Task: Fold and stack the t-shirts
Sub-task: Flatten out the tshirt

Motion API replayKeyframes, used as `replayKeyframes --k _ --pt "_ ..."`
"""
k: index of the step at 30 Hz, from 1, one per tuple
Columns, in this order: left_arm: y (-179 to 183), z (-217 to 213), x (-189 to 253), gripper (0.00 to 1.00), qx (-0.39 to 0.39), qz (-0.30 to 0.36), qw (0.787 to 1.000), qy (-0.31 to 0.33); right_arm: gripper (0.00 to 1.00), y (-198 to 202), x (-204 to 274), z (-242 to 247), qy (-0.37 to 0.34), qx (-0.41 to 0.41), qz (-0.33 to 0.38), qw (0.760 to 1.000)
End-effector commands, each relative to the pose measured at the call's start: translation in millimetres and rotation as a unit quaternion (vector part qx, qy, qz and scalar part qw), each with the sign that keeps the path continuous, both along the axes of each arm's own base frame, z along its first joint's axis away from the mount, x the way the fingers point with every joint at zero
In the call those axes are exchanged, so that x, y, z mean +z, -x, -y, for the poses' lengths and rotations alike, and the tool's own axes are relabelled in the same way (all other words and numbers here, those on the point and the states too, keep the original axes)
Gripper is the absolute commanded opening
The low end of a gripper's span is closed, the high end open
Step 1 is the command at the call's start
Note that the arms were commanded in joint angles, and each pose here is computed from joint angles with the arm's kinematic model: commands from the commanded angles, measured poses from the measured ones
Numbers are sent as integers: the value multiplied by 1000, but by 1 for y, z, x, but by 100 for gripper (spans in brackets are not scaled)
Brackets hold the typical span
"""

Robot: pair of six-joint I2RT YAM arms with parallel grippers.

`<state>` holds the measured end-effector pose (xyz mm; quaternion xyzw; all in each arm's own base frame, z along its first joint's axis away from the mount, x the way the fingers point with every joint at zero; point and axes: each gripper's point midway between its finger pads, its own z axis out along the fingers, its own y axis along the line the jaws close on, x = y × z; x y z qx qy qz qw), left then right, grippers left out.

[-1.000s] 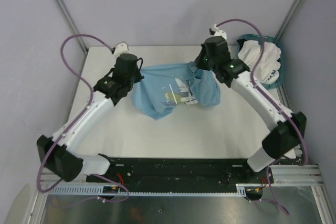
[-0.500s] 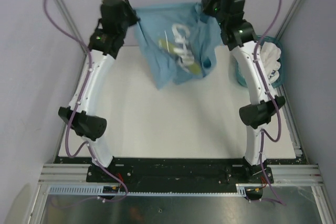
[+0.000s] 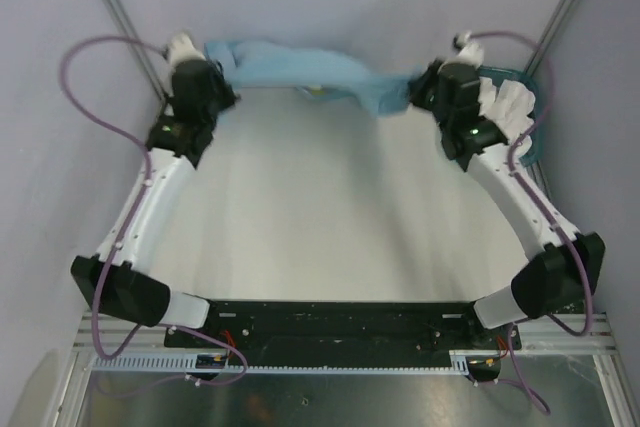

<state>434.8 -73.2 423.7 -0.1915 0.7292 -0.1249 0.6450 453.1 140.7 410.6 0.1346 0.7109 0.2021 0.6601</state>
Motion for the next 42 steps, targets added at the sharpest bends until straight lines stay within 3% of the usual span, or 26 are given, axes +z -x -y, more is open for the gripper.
replayKeyframes --k 1,2,4,7,9,11,14,23,33,42 --pt "34 -10 -199 0 42 -219 975 20 0 22 -181 -17 23 29 -218 975" --pt "47 -9 -230 0 37 -251 967 24 4 33 -212 -24 29 43 -255 965" --pt "75 -7 -282 6 29 -305 951 30 22 59 -262 -33 43 65 -317 945" --pt "105 -7 -315 38 16 -337 941 35 54 90 -292 -36 52 85 -357 929" --pt "113 -8 -316 51 12 -334 942 35 64 99 -290 -33 52 88 -358 928" --pt "116 -10 -311 63 16 -325 945 36 68 101 -284 -25 56 76 -352 931" --pt "122 -18 -313 68 37 -323 944 49 69 97 -283 -9 56 49 -354 932" --pt "150 -54 -334 60 135 -337 926 101 62 99 -312 3 64 43 -387 919" --pt "198 -87 -362 62 257 -372 882 132 58 121 -353 7 55 55 -423 903" --pt "244 -115 -381 55 362 -397 831 144 53 118 -368 -1 40 75 -430 899"
